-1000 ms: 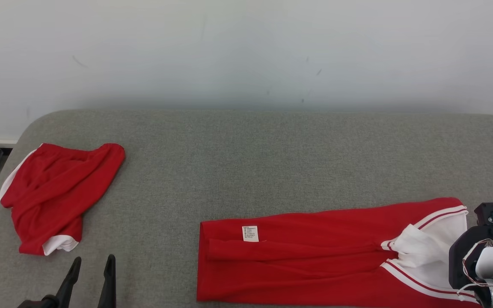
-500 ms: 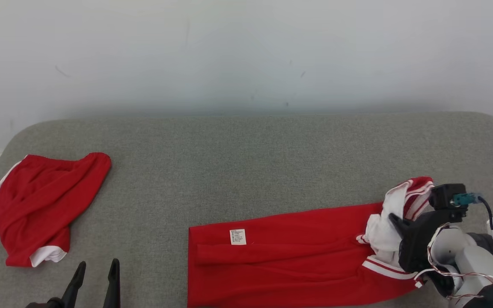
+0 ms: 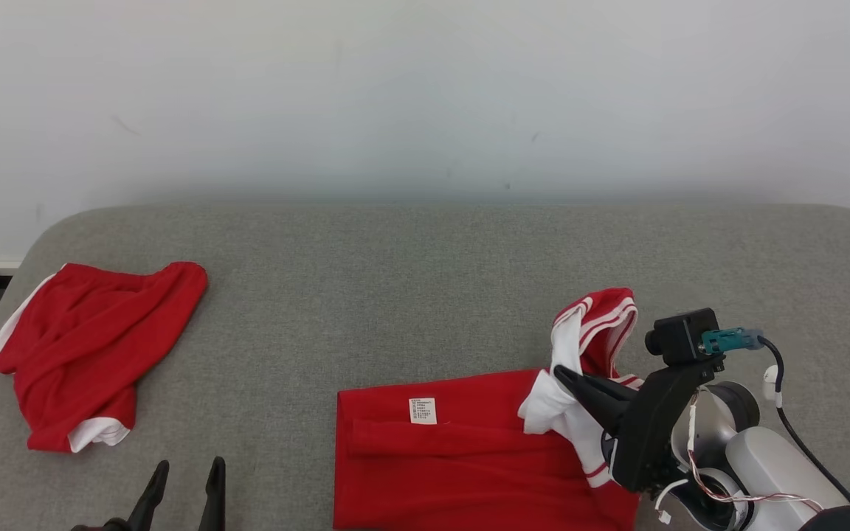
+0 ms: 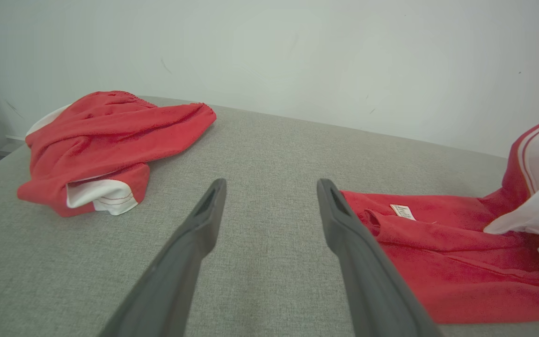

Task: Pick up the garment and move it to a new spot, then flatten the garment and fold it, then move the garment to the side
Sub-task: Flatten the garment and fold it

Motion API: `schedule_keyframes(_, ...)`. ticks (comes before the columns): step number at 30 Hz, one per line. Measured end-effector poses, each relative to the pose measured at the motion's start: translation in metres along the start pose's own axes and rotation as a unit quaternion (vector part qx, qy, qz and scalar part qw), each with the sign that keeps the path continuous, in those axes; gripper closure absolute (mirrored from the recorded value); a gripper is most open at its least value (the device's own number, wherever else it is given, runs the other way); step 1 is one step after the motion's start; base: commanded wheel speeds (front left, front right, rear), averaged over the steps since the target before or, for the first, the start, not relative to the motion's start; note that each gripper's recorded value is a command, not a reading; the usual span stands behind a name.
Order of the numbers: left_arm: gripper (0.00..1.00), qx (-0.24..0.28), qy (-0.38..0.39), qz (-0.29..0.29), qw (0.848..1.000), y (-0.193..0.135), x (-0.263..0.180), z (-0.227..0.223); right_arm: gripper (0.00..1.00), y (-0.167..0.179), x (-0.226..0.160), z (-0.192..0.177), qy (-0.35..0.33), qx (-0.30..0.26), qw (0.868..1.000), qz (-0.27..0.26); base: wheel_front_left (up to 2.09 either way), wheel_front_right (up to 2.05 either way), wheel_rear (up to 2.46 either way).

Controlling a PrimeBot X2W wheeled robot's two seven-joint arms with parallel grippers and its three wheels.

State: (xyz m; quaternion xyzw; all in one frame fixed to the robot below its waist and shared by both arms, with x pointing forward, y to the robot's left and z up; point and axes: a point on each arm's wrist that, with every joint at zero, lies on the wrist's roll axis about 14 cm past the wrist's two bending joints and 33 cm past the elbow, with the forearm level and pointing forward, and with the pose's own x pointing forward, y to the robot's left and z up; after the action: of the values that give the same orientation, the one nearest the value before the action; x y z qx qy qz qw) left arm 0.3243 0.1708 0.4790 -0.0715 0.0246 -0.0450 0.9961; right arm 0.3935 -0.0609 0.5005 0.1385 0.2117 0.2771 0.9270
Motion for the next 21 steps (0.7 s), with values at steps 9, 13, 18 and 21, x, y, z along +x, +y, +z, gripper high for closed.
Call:
schedule_keyframes(9,0.00,-0.010,-0.002,0.008,1.000,0.002,-0.003,-0.001,1.00,0.056,0.012,0.007,0.007,0.000,0.996,0.084,0.00,0.00,0.00)
schedule_keyframes(13,0.00,-0.010,0.003,0.019,1.000,0.008,-0.008,-0.005,1.00,0.070,0.018,0.001,0.022,0.000,0.995,0.102,0.00,0.00,0.00)
schedule_keyframes(18,0.00,-0.010,0.013,0.032,0.999,0.015,-0.011,-0.011,1.00,0.090,0.028,-0.014,0.050,0.014,0.992,0.118,0.00,0.00,0.00)
schedule_keyframes(21,0.00,-0.013,0.014,0.031,0.999,0.015,-0.011,-0.011,1.00,0.094,0.034,-0.024,0.073,0.019,0.991,0.113,0.00,0.00,0.00)
